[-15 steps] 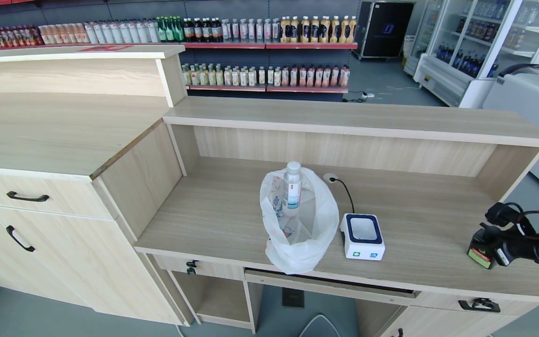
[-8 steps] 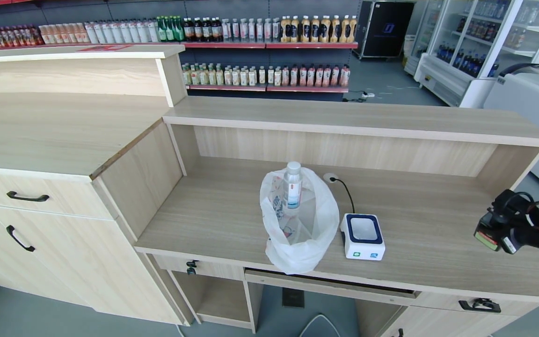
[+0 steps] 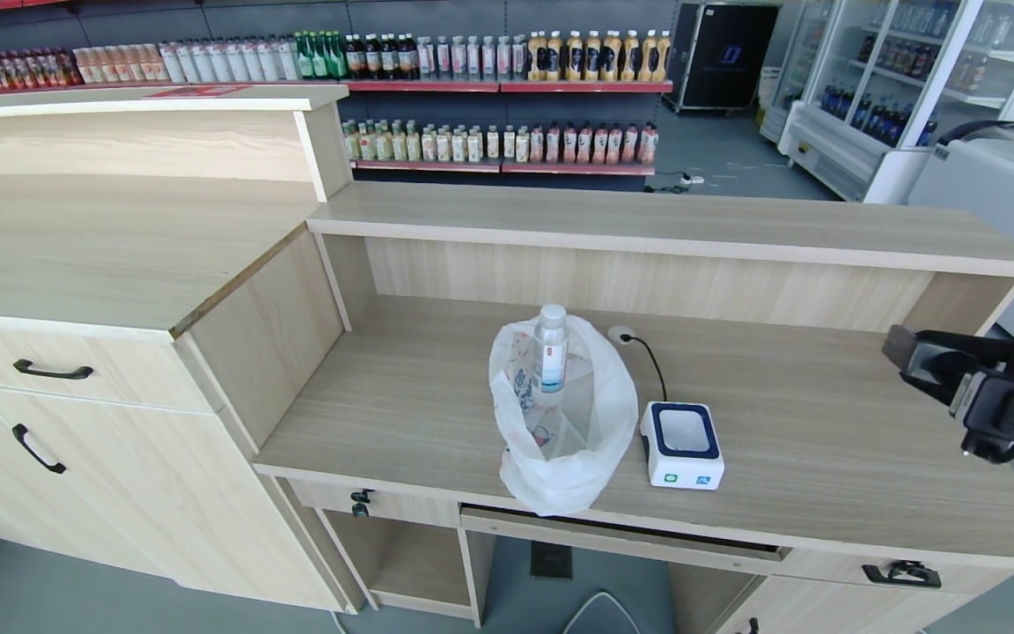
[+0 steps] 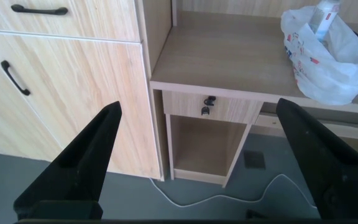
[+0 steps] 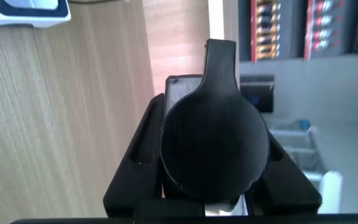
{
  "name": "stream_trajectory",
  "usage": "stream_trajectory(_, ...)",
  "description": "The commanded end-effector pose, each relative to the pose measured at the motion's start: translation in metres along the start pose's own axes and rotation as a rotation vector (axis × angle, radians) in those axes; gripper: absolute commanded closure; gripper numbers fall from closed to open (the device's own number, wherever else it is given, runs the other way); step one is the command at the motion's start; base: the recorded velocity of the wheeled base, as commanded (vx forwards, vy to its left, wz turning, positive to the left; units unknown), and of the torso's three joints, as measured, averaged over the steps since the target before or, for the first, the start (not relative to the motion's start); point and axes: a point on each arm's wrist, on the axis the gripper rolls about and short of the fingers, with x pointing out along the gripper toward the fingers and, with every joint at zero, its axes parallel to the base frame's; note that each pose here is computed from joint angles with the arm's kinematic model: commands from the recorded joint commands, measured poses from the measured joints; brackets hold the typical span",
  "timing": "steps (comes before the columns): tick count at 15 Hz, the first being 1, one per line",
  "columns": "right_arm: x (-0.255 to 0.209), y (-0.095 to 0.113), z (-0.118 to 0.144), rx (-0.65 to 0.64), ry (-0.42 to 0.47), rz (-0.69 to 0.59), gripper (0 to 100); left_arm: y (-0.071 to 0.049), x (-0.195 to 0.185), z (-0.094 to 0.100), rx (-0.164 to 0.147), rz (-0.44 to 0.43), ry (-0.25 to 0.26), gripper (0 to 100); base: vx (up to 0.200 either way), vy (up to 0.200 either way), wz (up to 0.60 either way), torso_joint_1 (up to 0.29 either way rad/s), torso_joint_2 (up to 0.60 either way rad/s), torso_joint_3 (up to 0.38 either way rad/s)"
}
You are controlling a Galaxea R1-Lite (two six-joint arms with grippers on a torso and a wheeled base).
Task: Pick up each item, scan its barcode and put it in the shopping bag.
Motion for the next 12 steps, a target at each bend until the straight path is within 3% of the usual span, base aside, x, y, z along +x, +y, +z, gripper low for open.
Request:
stream_trajectory(1, 0.005, -0.006, 0.068, -0.382, -0.326, -0.083, 100, 0.000, 0.000, 0.000, 0.000, 0.000, 0.000, 0, 0.000, 0.000, 0.00, 0.000, 0.00, 0.000)
stream_trajectory(4, 0.023, -0.003, 0.117, -0.718, -0.546, -0.189, 100, 0.000, 0.000, 0.000, 0.000, 0.000, 0.000, 0, 0.000, 0.000, 0.00, 0.000, 0.00, 0.000)
stream_trajectory(6, 0.023, -0.006, 0.140, -0.880, -0.625, -0.292, 100, 0.000, 0.000, 0.000, 0.000, 0.000, 0.000, 0, 0.000, 0.000, 0.00, 0.000, 0.00, 0.000)
stream_trajectory(8, 0.018, -0.009, 0.154, -0.937, -0.673, -0.365, 100, 0.000, 0.000, 0.000, 0.000, 0.000, 0.000, 0, 0.000, 0.000, 0.00, 0.000, 0.00, 0.000)
stream_trajectory(12, 0.011, -0.012, 0.204, -1.013, -0.887, -0.647, 100, 0.000, 0.000, 0.000, 0.000, 0.000, 0.000, 0, 0.000, 0.000, 0.00, 0.000, 0.00, 0.000)
